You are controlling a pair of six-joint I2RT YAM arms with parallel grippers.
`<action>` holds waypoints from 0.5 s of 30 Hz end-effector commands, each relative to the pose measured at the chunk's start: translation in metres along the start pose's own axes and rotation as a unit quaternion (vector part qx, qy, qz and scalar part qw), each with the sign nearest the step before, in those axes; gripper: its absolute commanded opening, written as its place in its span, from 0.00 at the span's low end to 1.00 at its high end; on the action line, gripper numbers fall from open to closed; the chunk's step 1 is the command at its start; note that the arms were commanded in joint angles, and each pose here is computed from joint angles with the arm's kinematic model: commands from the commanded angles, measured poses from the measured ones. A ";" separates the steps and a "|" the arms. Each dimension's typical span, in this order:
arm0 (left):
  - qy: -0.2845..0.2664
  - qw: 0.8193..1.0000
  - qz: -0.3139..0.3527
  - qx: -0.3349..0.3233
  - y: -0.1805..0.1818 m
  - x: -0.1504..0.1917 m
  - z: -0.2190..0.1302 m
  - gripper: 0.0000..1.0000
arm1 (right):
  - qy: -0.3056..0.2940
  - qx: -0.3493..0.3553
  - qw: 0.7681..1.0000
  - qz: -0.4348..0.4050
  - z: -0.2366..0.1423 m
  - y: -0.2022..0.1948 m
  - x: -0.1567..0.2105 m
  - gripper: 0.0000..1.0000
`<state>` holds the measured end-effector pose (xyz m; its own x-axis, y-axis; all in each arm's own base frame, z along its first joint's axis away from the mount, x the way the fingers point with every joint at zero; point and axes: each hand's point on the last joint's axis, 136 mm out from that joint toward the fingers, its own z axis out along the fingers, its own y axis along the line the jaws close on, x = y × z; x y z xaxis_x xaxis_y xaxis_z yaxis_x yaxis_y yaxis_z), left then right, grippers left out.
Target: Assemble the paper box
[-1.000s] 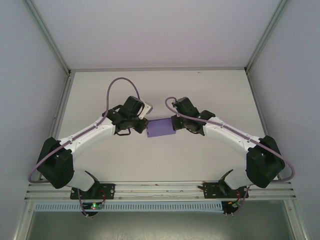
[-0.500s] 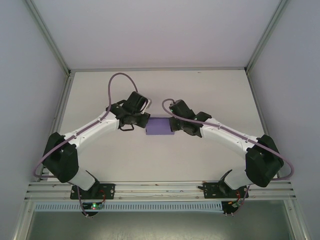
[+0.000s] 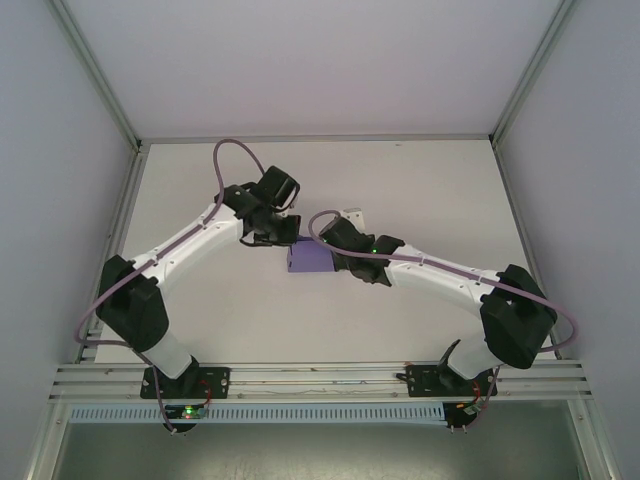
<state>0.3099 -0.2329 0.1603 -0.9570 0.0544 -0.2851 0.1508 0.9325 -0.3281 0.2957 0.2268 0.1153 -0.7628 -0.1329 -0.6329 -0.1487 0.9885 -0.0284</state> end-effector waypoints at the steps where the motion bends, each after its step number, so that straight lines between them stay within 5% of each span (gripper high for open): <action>1: 0.060 0.996 -0.050 0.046 -0.016 0.013 0.004 0.00 | 0.062 -0.005 0.998 -0.022 0.010 0.007 0.042 0.00; 15: 0.126 0.981 -0.126 0.082 -0.009 0.001 0.007 0.00 | 0.071 -0.014 0.997 -0.036 0.014 0.019 0.050 0.00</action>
<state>0.3143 -0.2271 0.1538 -0.9956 -0.0680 -0.0643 -0.0355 0.9099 -0.4134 0.2938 0.2339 0.1131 -0.7493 -0.1295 -0.6495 -0.1416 0.9893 -0.0340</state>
